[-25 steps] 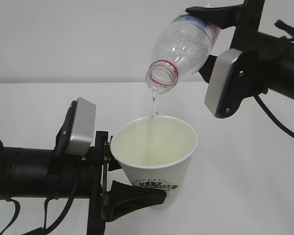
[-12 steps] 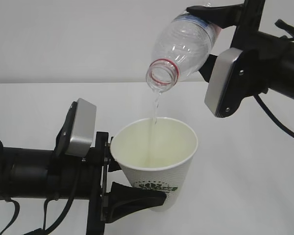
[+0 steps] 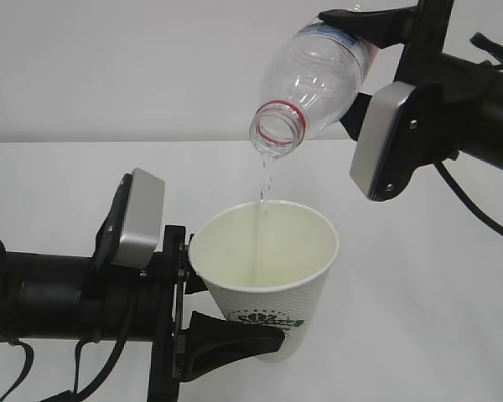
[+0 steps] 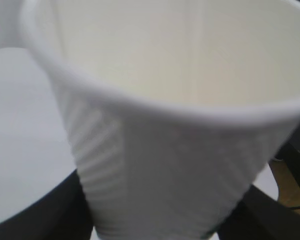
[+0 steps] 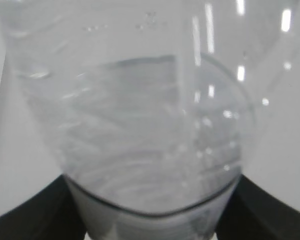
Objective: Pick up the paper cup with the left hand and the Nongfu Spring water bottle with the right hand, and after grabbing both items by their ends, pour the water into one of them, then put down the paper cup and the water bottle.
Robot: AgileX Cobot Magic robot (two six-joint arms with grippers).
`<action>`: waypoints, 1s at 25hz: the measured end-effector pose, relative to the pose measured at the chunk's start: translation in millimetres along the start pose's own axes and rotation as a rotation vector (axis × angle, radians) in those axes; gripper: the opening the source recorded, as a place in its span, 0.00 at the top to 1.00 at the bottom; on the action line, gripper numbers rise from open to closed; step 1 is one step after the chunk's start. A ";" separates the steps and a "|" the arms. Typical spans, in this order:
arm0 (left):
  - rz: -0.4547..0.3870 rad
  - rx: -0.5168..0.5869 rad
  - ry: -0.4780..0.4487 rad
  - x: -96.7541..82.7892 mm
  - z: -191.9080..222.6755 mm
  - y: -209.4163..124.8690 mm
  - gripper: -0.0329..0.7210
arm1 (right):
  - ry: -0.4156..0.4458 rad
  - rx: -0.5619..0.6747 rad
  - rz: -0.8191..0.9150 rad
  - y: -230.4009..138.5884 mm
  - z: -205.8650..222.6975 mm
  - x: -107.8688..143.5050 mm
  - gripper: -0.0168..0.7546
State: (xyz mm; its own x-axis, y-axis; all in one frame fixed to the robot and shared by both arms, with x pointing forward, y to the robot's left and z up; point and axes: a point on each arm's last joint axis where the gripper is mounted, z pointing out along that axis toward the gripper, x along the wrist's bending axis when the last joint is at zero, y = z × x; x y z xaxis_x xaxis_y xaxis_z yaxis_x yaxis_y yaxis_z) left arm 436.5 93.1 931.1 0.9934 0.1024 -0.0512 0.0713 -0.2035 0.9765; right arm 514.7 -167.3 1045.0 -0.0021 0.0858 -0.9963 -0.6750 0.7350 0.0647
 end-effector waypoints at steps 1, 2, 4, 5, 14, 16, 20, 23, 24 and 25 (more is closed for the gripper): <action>0.000 0.000 0.000 0.0 0.0 0.0 0.33 | -0.001 -0.001 -0.001 0.1 0.0 -0.1 0.34; 0.000 0.000 0.000 0.0 0.0 0.0 0.33 | -0.001 -0.001 -0.001 0.1 0.0 -0.1 0.34; 0.000 0.000 0.000 0.0 0.0 0.0 0.33 | -0.001 -0.001 -0.001 0.1 0.0 -0.1 0.34; 0.000 0.000 0.000 0.0 0.0 0.0 0.33 | -0.002 -0.001 -0.001 0.0 0.0 -0.1 0.34; 0.000 0.000 0.000 0.0 0.0 0.0 0.33 | -0.002 0.000 -0.008 0.0 0.0 -0.1 0.34; 0.000 0.000 0.000 0.0 0.0 0.0 0.33 | -0.002 0.000 -0.010 0.0 0.0 -0.1 0.34; 0.000 0.000 0.000 0.0 0.0 0.0 0.33 | -0.002 0.000 -0.018 0.0 0.0 -0.1 0.34; 0.000 0.000 0.000 0.0 0.0 0.0 0.33 | -0.002 0.000 -0.018 0.0 0.0 -0.1 0.34; 0.000 0.000 0.000 0.0 0.0 0.0 0.33 | -0.002 0.000 -0.019 0.0 0.0 -0.1 0.34; 0.000 0.000 0.000 0.0 0.0 0.0 0.33 | -0.002 0.000 -0.019 0.0 0.0 -0.1 0.34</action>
State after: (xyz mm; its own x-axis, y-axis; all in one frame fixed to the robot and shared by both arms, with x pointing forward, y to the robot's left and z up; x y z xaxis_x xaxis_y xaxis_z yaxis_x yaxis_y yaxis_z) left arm 436.5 93.1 931.1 0.9934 0.1024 -0.0512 0.0713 -0.2035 0.9765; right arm 514.7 -167.3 1045.1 0.0121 0.0726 -0.9973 -0.6753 0.7362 0.0454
